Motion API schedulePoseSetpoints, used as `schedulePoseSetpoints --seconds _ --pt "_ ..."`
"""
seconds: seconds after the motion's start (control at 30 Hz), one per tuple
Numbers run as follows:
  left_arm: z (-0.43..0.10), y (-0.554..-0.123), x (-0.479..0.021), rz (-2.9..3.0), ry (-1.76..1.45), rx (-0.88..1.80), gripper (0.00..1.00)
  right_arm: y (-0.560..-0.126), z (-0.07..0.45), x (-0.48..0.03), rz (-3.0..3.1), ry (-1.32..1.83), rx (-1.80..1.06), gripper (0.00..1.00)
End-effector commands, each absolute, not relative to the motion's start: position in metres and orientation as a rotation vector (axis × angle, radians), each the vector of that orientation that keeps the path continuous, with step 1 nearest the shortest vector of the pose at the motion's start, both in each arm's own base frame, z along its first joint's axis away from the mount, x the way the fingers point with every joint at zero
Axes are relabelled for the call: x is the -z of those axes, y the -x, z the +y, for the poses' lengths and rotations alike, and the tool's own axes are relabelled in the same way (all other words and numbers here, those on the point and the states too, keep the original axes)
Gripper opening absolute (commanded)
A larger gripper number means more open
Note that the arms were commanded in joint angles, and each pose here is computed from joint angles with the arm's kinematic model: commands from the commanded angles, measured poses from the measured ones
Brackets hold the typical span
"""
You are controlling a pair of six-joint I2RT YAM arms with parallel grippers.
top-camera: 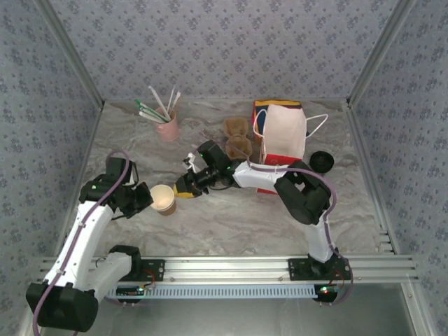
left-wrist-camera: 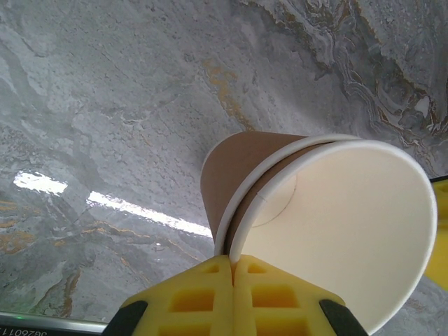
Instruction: Pack the takeout coffee
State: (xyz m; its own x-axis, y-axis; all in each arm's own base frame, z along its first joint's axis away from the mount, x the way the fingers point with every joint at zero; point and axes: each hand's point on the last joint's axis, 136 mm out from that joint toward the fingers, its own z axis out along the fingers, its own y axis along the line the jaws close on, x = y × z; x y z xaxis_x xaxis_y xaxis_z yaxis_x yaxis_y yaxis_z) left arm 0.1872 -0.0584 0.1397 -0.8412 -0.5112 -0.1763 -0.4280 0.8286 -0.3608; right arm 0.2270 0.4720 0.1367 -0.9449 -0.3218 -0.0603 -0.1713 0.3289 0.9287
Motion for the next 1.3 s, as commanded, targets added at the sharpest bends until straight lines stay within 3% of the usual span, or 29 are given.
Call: schedulePoseSetpoints --seconds 0.0,0.63,1.27 --pt "-0.062 -0.189 -0.146 2.720 0.724 0.508 0.00 -0.222 0.476 -0.141 -2.407 -0.477 1.700 0.26" --pt "-0.068 -0.193 -0.145 2.649 0.802 0.697 0.00 -0.224 0.468 -0.107 -2.421 -0.407 1.618 0.28" --pt "-0.067 -0.190 -0.142 2.643 0.823 0.743 0.00 -0.223 0.466 -0.106 -2.442 -0.425 1.594 0.28"
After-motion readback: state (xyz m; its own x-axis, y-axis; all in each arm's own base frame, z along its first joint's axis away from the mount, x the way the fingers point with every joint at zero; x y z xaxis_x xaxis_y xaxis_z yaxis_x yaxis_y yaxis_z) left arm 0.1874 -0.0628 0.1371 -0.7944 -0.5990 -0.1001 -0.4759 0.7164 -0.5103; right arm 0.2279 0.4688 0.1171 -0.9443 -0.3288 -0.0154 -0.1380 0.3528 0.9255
